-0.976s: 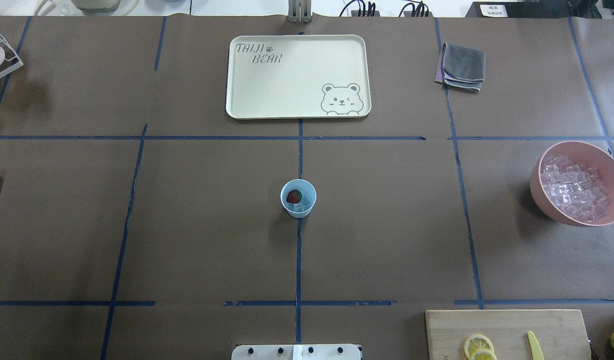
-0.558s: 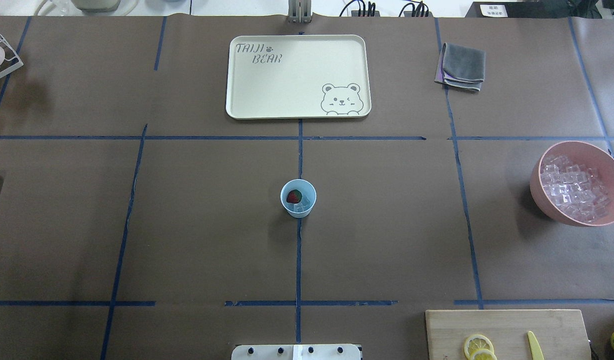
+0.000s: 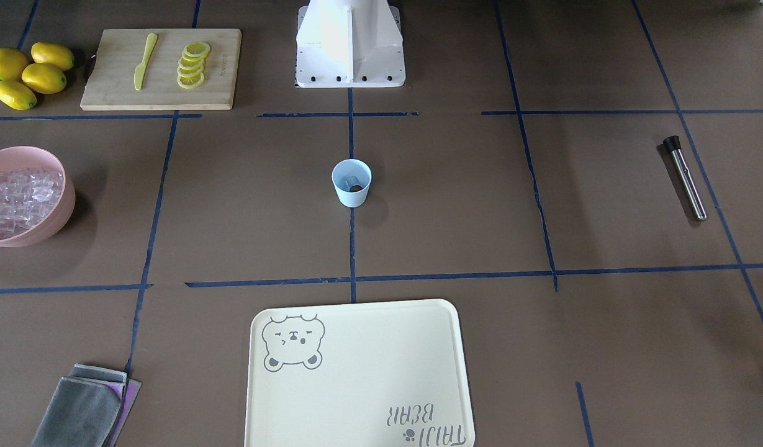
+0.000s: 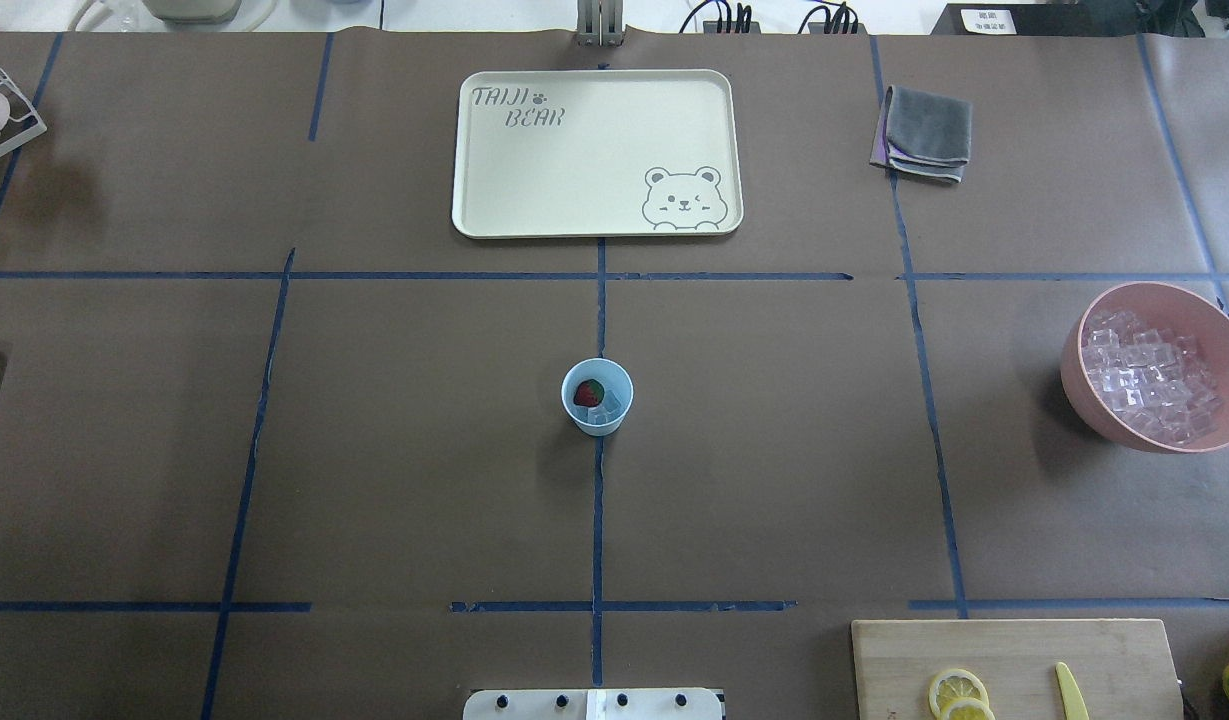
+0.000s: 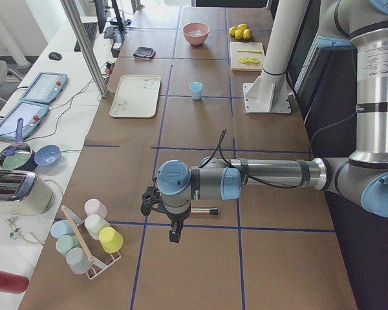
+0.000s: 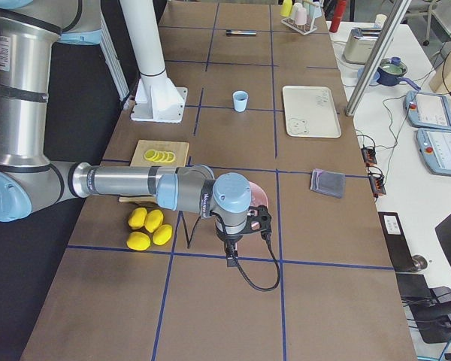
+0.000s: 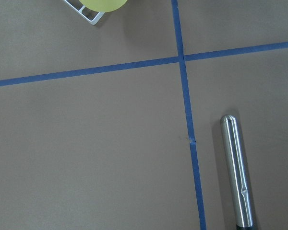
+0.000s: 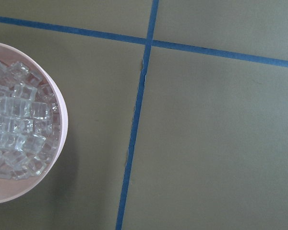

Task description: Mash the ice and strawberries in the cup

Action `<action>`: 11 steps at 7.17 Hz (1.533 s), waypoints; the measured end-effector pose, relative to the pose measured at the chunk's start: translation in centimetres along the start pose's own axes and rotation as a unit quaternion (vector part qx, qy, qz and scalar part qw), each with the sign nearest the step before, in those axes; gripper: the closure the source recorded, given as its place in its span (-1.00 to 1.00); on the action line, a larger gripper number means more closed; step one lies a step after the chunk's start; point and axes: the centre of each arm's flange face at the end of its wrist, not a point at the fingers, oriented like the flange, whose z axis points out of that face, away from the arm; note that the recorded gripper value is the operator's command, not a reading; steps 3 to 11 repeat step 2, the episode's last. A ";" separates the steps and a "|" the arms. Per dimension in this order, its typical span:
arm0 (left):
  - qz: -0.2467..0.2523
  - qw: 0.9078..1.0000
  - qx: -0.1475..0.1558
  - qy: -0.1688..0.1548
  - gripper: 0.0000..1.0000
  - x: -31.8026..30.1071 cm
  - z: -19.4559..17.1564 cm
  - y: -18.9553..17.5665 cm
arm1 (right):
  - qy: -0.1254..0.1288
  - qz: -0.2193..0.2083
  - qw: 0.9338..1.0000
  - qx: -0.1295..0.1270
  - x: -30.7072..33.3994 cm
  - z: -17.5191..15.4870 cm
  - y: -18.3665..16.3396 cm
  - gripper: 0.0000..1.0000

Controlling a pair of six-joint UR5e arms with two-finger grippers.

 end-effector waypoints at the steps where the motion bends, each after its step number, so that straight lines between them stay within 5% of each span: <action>1: -0.002 1.000 -0.002 0.000 -1.00 -0.1 0.2 0.3 | 0.000 0.001 1.000 -0.001 0.0 0.1 0.1 -0.99; 11: -0.006 1.000 -0.006 0.000 -1.00 -0.4 0.5 0.8 | -0.002 0.004 1.000 -0.002 0.1 0.3 0.4 -0.99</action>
